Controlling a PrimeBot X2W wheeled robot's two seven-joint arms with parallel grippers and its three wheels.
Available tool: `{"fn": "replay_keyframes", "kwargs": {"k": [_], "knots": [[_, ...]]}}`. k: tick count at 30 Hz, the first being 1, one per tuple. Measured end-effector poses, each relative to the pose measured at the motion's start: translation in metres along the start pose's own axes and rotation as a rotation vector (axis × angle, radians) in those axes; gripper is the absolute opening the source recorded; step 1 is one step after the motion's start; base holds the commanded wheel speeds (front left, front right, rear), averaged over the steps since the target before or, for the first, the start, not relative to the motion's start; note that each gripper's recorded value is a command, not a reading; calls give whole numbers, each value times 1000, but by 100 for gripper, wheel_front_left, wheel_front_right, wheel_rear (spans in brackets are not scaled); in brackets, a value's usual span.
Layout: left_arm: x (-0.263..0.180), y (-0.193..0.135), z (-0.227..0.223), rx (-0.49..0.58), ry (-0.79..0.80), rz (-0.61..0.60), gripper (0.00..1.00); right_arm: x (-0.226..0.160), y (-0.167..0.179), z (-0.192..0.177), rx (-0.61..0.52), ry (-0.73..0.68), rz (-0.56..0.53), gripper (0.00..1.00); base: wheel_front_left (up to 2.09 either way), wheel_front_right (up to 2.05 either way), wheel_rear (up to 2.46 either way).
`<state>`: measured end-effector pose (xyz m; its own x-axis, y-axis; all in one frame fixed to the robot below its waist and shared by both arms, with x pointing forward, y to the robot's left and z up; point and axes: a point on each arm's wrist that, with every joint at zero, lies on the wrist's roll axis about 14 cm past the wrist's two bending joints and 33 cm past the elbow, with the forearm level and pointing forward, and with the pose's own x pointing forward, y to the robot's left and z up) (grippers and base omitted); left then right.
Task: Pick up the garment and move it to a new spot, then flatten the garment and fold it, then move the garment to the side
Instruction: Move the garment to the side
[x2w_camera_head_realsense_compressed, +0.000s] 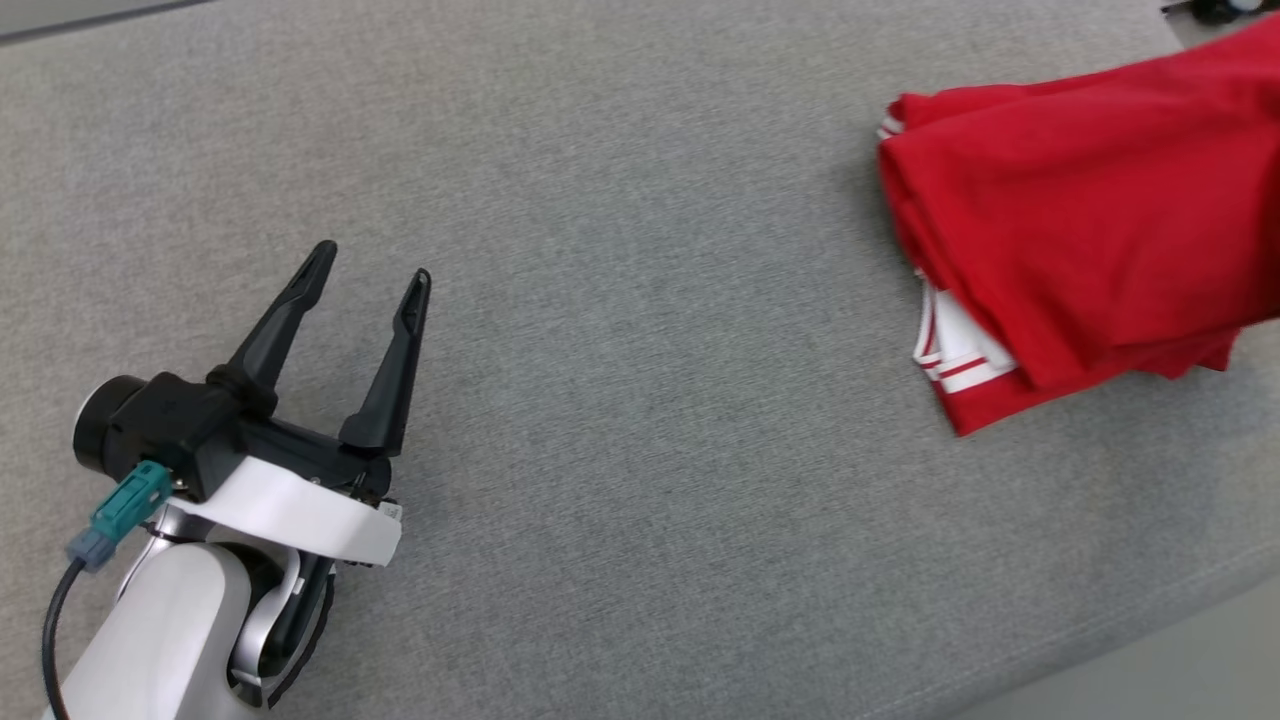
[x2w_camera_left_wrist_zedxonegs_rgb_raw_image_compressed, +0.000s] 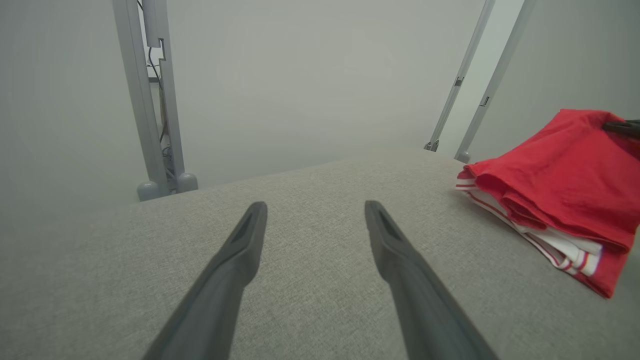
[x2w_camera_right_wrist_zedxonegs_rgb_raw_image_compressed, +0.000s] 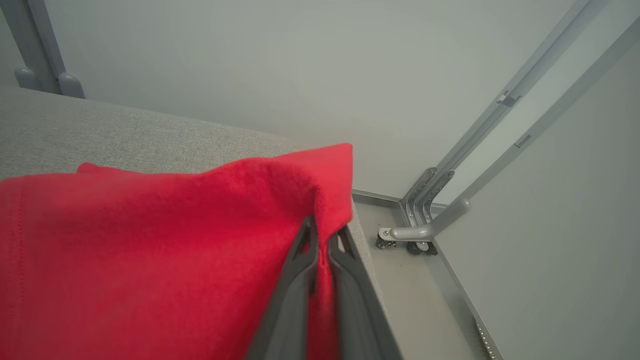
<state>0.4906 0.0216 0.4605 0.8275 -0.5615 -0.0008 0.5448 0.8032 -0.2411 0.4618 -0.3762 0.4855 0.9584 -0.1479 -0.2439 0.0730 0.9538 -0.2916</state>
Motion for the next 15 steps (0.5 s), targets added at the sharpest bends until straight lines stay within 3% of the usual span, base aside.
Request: {"fn": "replay_keyframes", "kwargs": {"k": [2,3,4,10,15], "knots": [[-2,2,-5,-2,12,3,100,5,-9,-18,14,63,-33,5,0,0,0],[-2,3,-6,-3,14,3,100,7,-12,-27,25,90,-46,78,0,0,0],[-1,4,-4,-4,10,6,100,9,-13,-34,29,113,-55,100,0,0,0],[-6,10,-5,2,13,28,100,12,-8,-49,76,126,-76,100,0,0,0],[-13,8,8,11,-17,43,100,8,4,-26,128,14,-61,100,0,0,0]]}}
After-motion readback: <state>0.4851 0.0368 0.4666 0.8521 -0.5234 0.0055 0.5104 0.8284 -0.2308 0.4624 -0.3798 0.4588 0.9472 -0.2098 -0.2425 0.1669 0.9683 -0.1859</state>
